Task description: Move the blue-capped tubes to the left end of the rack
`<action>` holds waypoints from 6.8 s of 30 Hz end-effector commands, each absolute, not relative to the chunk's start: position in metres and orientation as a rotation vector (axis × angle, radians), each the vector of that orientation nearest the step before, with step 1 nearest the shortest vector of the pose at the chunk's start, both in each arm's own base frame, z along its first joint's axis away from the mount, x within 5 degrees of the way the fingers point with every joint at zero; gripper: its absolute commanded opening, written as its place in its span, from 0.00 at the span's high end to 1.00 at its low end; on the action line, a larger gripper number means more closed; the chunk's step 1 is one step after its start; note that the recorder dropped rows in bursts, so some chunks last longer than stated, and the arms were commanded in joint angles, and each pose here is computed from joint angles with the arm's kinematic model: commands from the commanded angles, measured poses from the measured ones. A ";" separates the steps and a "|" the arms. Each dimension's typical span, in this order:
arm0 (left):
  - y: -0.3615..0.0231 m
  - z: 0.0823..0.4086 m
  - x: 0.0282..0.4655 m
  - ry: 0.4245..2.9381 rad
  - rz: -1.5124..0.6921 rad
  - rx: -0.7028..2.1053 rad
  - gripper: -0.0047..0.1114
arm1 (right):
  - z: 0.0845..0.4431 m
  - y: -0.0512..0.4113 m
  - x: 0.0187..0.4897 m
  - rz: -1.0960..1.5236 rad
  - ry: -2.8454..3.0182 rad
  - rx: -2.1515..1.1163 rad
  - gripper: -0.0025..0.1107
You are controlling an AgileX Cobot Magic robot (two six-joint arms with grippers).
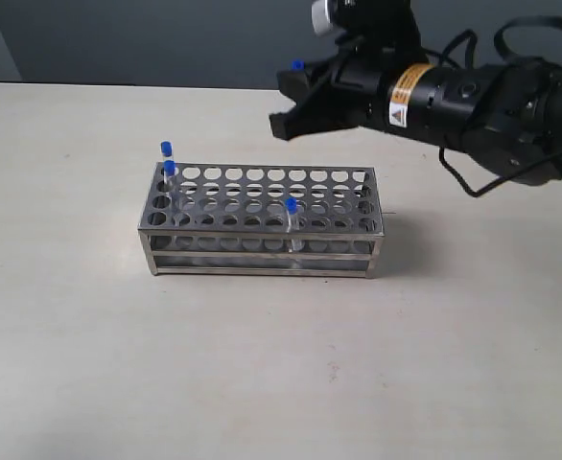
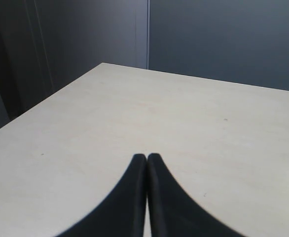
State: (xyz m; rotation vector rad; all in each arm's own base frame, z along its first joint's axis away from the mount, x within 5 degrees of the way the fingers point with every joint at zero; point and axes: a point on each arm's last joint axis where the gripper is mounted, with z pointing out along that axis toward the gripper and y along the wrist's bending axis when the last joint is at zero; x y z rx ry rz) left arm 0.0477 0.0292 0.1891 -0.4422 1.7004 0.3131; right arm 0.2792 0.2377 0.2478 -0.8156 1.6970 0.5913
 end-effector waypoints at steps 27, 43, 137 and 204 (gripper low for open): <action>0.029 0.190 0.047 1.696 0.312 -0.446 0.95 | 0.195 0.349 0.246 0.679 1.703 -1.135 0.98; 0.029 0.190 0.047 1.696 0.312 -0.446 0.95 | 0.178 0.355 0.246 0.723 1.694 -1.146 0.70; 0.029 0.190 0.047 1.697 0.313 -0.446 0.95 | 0.200 0.366 0.238 0.832 1.551 -1.102 0.98; 0.029 0.190 0.047 1.696 0.312 -0.445 0.95 | 0.305 0.004 0.078 -0.029 1.830 -0.206 0.98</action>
